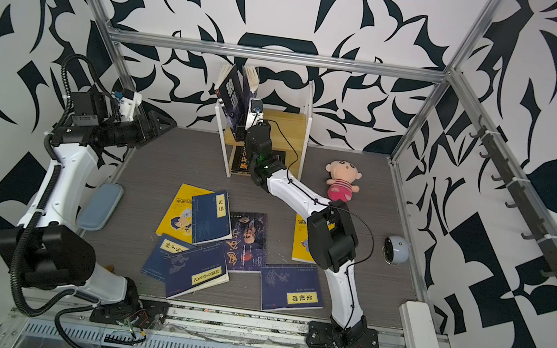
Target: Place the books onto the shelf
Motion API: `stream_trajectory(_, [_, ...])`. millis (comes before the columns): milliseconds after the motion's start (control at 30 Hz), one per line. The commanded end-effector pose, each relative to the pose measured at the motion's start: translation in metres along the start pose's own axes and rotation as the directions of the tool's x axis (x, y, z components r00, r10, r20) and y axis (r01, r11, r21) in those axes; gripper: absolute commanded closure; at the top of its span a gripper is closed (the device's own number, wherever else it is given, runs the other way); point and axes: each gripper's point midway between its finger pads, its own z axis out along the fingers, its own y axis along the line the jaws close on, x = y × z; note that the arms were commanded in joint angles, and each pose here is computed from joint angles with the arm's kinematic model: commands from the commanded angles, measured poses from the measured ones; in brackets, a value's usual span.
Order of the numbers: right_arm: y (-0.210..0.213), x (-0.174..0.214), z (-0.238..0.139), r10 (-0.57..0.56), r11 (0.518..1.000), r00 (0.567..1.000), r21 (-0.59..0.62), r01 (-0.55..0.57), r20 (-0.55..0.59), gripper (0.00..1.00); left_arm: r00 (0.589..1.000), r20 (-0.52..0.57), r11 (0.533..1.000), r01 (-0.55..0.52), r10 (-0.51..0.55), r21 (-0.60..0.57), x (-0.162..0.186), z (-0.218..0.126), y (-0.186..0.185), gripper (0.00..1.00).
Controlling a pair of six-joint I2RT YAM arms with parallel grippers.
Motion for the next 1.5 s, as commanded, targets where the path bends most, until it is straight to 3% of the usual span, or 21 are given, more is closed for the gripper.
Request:
stream_trajectory(0, [0.005,-0.069,-0.021,0.094,0.995,0.985,-0.028,-0.091,0.141,0.84,1.000,-0.001,1.000,0.004,-0.004,0.010,0.000,0.004,0.001,0.00])
stream_trajectory(233, [0.007,-0.063,-0.020,0.076,0.997,0.989,-0.038,-0.072,0.124,0.70,1.000,-0.001,1.000,0.000,0.000,0.011,0.001,0.004,0.000,0.00])
stream_trajectory(533, [0.016,-0.050,-0.020,0.040,0.995,0.996,-0.095,-0.032,0.081,0.61,1.000,-0.001,1.000,0.000,0.000,0.007,0.002,0.005,0.002,0.00])
stream_trajectory(900, [0.038,-0.034,-0.020,-0.054,0.973,0.998,-0.224,0.056,0.012,0.60,1.000,-0.002,1.000,-0.002,0.002,0.008,0.002,0.006,0.003,0.00])
stream_trajectory(1167, [0.044,-0.027,-0.045,-0.106,0.944,0.994,-0.317,0.090,-0.033,0.56,1.000,-0.003,1.000,-0.001,0.001,0.003,0.003,0.007,0.005,0.00])
stream_trajectory(1333, [0.035,-0.021,-0.071,-0.112,0.929,0.990,-0.363,0.075,-0.082,0.58,1.000,-0.006,1.000,-0.017,0.017,0.004,0.003,0.008,0.006,0.00])
stream_trajectory(1467, [0.007,-0.016,-0.075,-0.064,0.942,0.988,-0.335,0.014,-0.140,0.75,0.994,-0.027,0.994,-0.110,0.110,0.006,0.001,0.006,-0.003,0.00])
